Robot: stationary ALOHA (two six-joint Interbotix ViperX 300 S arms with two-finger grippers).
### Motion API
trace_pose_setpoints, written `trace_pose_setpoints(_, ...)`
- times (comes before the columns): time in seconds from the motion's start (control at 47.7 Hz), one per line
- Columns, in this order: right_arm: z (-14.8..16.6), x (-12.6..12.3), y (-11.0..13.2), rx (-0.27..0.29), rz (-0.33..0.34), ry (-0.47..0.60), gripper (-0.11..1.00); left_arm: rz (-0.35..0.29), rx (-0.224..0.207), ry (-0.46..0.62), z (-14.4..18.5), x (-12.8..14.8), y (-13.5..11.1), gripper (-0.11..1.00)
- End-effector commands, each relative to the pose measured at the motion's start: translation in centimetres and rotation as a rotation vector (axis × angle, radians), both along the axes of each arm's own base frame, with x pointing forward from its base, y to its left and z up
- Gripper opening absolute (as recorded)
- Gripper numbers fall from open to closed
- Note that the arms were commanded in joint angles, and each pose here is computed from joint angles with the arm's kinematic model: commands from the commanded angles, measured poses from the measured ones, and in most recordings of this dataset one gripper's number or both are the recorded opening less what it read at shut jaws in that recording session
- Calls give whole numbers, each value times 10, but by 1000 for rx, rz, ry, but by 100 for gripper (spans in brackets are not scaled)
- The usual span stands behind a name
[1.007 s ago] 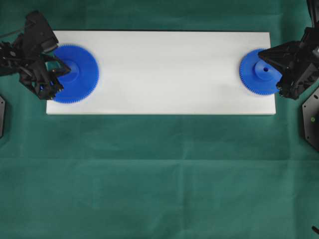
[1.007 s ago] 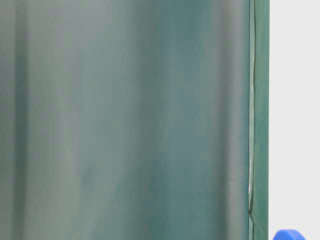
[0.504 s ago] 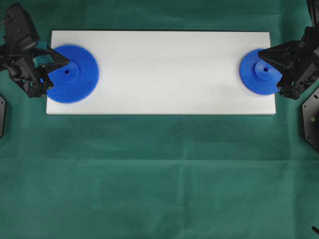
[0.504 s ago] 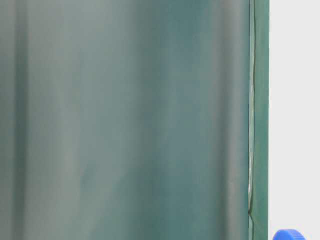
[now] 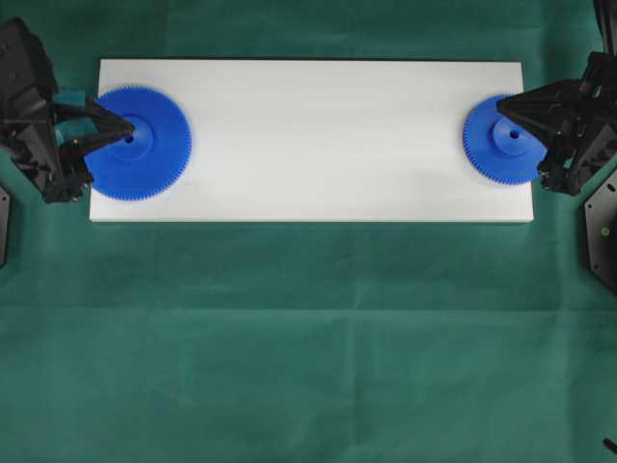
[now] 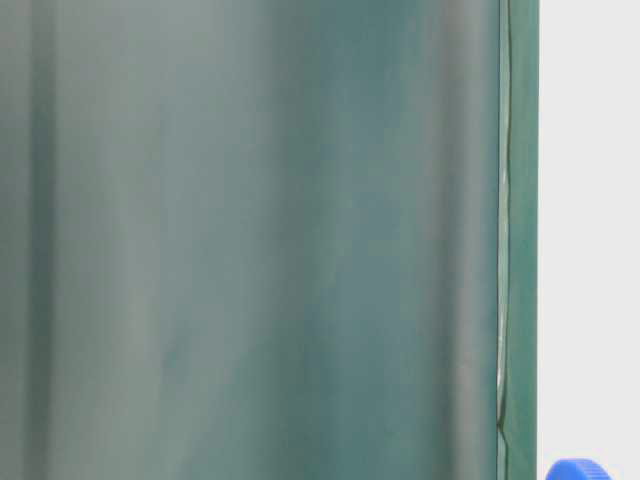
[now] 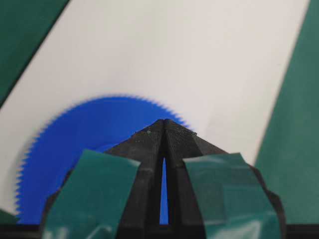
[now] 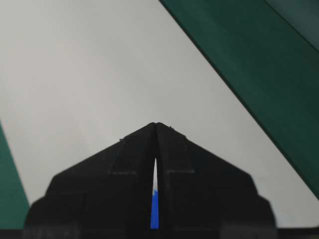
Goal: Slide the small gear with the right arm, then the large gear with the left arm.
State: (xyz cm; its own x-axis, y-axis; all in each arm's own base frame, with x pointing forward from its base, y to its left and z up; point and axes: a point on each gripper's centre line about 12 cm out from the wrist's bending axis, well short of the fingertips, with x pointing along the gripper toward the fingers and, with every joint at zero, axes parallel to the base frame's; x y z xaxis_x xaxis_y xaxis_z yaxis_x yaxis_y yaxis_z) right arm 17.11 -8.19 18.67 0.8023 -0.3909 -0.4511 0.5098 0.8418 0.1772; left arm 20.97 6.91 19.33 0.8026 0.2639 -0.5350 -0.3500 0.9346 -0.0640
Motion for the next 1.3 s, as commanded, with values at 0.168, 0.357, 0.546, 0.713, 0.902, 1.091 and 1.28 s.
trace_pose_setpoints(0.168,10,11,15,-20,108,-59,50,-84,13,-44,8,9,-17,0)
trace_pose_setpoints(0.357,15,17,36,-37,236,-100,50,-137,16,-62,9,12,-29,0)
trace_pose_setpoints(0.546,18,16,55,-43,333,-138,50,-157,16,-64,8,12,-33,0)
trace_pose_setpoints(0.713,17,12,61,-44,359,-152,50,-158,23,-85,13,11,-33,0)
trace_pose_setpoints(0.902,16,11,60,-45,356,-150,50,-159,33,-128,21,4,-35,0)
trace_pose_setpoints(1.091,16,11,60,-45,356,-150,50,-158,39,-158,23,-4,-36,0)
trace_pose_setpoints(1.28,18,11,60,-46,355,-153,50,-158,44,-179,25,-10,-37,0)
